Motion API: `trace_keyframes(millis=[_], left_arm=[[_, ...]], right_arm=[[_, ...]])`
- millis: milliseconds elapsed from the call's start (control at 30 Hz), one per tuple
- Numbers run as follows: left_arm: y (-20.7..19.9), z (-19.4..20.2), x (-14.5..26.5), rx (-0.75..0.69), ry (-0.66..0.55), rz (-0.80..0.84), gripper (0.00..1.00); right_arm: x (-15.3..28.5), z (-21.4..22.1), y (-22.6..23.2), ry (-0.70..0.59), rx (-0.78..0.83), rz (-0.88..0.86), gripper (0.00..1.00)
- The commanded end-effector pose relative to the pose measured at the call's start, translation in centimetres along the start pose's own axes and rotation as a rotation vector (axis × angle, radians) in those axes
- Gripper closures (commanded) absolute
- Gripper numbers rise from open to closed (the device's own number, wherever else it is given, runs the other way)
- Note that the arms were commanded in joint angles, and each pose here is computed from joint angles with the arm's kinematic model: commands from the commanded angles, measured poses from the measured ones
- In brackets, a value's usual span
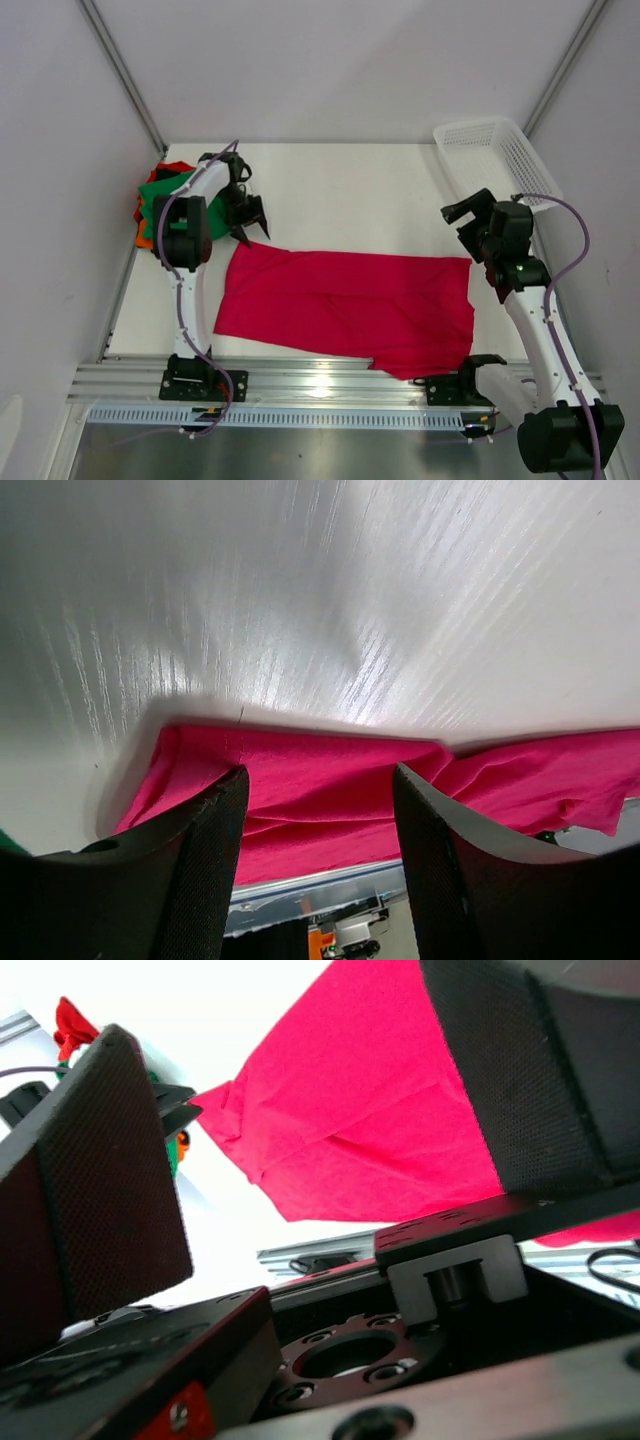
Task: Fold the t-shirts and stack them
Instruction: Fold the flattened tshirt in 1/3 of the way
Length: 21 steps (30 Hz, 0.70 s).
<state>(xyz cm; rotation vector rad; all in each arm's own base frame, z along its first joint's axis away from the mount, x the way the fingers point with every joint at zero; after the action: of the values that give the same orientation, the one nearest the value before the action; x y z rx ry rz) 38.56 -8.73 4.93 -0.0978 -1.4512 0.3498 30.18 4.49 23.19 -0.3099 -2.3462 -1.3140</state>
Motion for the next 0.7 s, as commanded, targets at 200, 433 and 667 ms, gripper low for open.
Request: trace_keyframes(millis=[200,433,667], left_arm=[[0.0,-2.1,1.6,-0.002,-0.031,0.02,0.38],[-0.5,-0.8,4.3,-0.048,-0.069,0.024,0.38],[0.4,-0.4,4.3,-0.074,-0.06,-0.038,0.38]], right_arm=[[1.2,-3.0,3.0,-0.068,0.022,-0.064,0.01],[1.1,-2.9,3.1,-0.049,0.034,-0.063,0.01],[0.0,-1.2,2.1,0.021,0.021,-0.058,0.0]])
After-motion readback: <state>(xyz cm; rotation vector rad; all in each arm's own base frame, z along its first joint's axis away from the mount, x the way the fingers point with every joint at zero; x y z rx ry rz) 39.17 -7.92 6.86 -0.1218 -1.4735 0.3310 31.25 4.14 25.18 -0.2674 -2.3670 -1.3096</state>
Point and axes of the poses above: each gripper's point midway between its finger pads, its own x axis back along the fingers, its own y axis along the line the jaws close on, z = x × y, the point moved 2 cm from there along x, back along the fingers, and after that the axes turned 8 degrees about -x, right-handed, at the moved point
